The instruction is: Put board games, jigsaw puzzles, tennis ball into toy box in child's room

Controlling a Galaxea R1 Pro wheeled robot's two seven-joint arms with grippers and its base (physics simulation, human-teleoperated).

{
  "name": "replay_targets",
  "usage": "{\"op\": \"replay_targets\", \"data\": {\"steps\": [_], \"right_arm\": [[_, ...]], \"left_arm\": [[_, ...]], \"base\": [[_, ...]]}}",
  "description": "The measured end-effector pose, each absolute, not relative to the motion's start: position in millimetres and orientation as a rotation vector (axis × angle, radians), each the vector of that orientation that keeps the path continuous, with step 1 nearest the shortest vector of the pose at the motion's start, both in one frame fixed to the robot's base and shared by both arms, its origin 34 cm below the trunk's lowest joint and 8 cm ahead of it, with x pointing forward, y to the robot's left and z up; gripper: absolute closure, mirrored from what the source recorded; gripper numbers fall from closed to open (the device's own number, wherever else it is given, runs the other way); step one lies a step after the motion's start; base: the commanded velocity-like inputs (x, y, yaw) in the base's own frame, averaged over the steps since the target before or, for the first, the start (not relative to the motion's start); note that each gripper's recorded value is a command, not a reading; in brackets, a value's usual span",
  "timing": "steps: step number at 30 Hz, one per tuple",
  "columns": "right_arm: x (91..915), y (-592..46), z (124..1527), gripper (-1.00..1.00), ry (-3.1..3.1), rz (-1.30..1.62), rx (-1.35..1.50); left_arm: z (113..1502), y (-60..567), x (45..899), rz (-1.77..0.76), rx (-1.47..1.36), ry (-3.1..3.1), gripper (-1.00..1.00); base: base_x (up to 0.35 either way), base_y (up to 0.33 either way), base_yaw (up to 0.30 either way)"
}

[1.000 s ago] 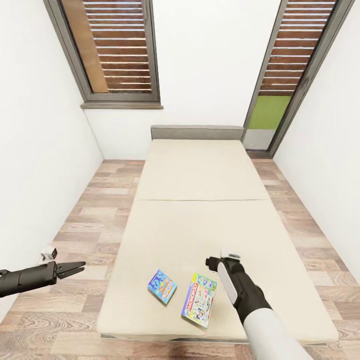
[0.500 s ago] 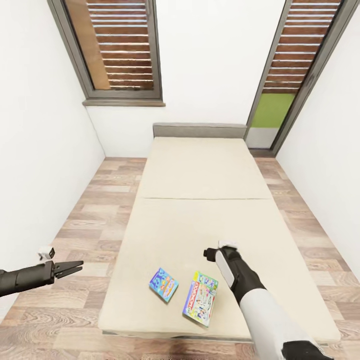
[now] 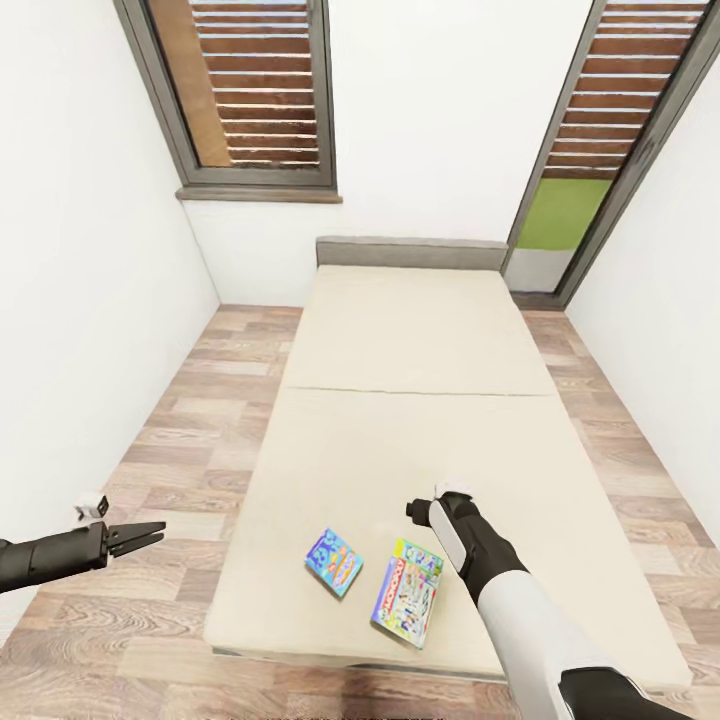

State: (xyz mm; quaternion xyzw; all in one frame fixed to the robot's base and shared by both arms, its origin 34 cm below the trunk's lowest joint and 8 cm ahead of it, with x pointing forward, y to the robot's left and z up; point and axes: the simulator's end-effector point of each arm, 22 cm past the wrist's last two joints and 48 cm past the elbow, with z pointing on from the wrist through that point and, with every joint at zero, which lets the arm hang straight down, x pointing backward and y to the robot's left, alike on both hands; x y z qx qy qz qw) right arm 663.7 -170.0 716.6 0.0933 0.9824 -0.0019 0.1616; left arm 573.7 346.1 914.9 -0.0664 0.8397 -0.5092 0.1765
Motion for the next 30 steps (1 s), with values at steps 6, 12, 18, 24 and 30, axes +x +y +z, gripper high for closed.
{"op": "replay_targets", "data": {"steps": [6, 12, 18, 24, 30], "right_arm": [[661, -170, 711, -1.00, 2.814, -0.007, 0.265], [658, -170, 706, -1.00, 2.825, -0.007, 0.266], [655, -170, 700, -1.00, 2.837, -0.007, 0.266], [654, -169, 696, -1.00, 2.845, -0.004, 0.270], [672, -178, 701, -1.00, 2.824, -0.002, 0.314]], "left_arm": [[911, 347, 573, -1.441, -0.196, 2.385, -1.00], [909, 355, 573, -1.422, -0.204, 2.396, -1.00], [903, 352, 572, -1.430, -0.209, 2.406, -1.00], [898, 352, 571, -1.430, -0.218, 2.412, -1.00], [894, 354, 570, -1.430, -0.227, 2.420, -1.00]], "base": [[0.000, 0.000, 0.089], [0.000, 0.000, 0.086], [0.000, 0.000, 0.040], [0.000, 0.000, 0.005], [0.000, 0.000, 0.000]]}}
